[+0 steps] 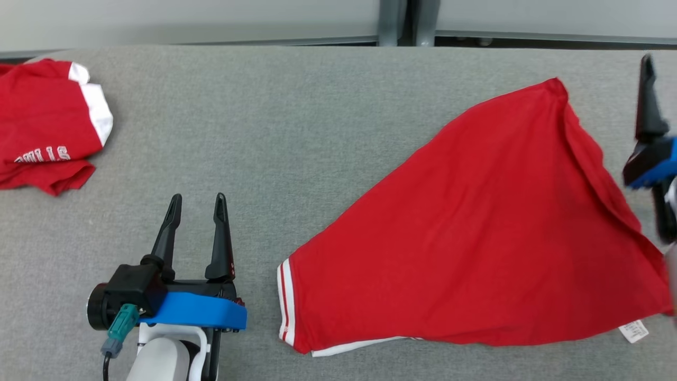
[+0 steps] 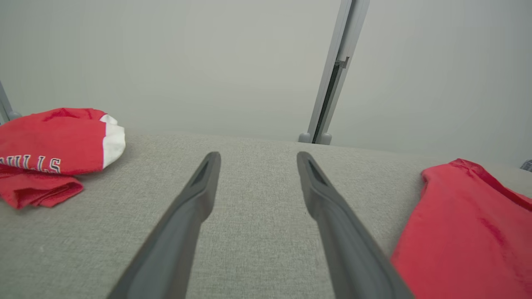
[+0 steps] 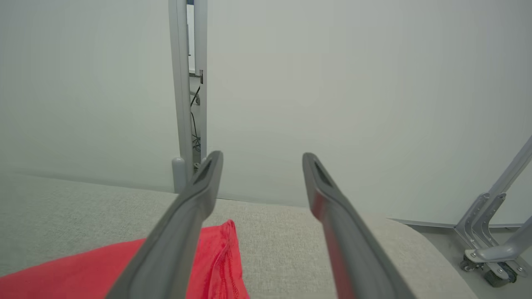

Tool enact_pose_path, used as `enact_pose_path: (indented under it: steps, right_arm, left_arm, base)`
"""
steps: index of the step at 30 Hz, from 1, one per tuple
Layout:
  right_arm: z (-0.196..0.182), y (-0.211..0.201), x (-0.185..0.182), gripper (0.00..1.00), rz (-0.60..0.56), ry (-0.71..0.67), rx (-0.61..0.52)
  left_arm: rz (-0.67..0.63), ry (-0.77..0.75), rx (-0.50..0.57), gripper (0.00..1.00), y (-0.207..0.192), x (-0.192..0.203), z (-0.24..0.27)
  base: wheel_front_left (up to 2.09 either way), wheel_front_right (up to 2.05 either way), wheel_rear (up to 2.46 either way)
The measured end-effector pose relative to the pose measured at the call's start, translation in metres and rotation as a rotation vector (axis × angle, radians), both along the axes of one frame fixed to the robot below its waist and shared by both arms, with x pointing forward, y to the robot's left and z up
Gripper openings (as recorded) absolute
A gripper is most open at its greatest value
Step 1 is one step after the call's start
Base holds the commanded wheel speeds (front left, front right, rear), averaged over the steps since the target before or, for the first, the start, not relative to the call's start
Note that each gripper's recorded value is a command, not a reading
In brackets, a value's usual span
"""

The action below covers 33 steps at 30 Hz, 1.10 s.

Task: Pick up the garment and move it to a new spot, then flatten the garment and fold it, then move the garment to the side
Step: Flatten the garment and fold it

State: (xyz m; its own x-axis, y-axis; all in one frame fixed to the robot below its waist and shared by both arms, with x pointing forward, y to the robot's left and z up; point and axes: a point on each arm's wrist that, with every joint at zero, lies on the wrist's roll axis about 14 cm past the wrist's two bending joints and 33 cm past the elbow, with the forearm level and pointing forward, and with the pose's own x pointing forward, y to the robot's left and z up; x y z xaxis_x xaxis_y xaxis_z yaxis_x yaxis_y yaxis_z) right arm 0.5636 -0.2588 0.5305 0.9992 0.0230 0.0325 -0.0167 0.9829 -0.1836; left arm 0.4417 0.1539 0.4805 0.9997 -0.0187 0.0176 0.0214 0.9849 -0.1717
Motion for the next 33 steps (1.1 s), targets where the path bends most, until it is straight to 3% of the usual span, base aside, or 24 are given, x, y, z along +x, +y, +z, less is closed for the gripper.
enact_pose_path:
  steps: [10, 24, 33]
  right_arm:
    - [0.003, 0.032, -0.077, 1.00, 0.047, -0.094, 0.075]
    - [-0.022, 0.054, -0.164, 1.00, 0.025, -0.053, 0.201]
    - [-0.020, 0.053, -0.174, 1.00, 0.015, -0.059, 0.203]
  left_arm:
    - [-0.035, -0.017, 0.008, 1.00, -0.009, -0.007, 0.007]
    - [-0.040, -0.035, 0.029, 1.00, -0.006, -0.027, 0.015]
    - [-0.066, -0.028, 0.041, 1.00, -0.010, -0.035, 0.014]
  base:
    - [0.00, 0.00, 0.00]
    - [0.00, 0.00, 0.00]
    - [0.00, 0.00, 0.00]
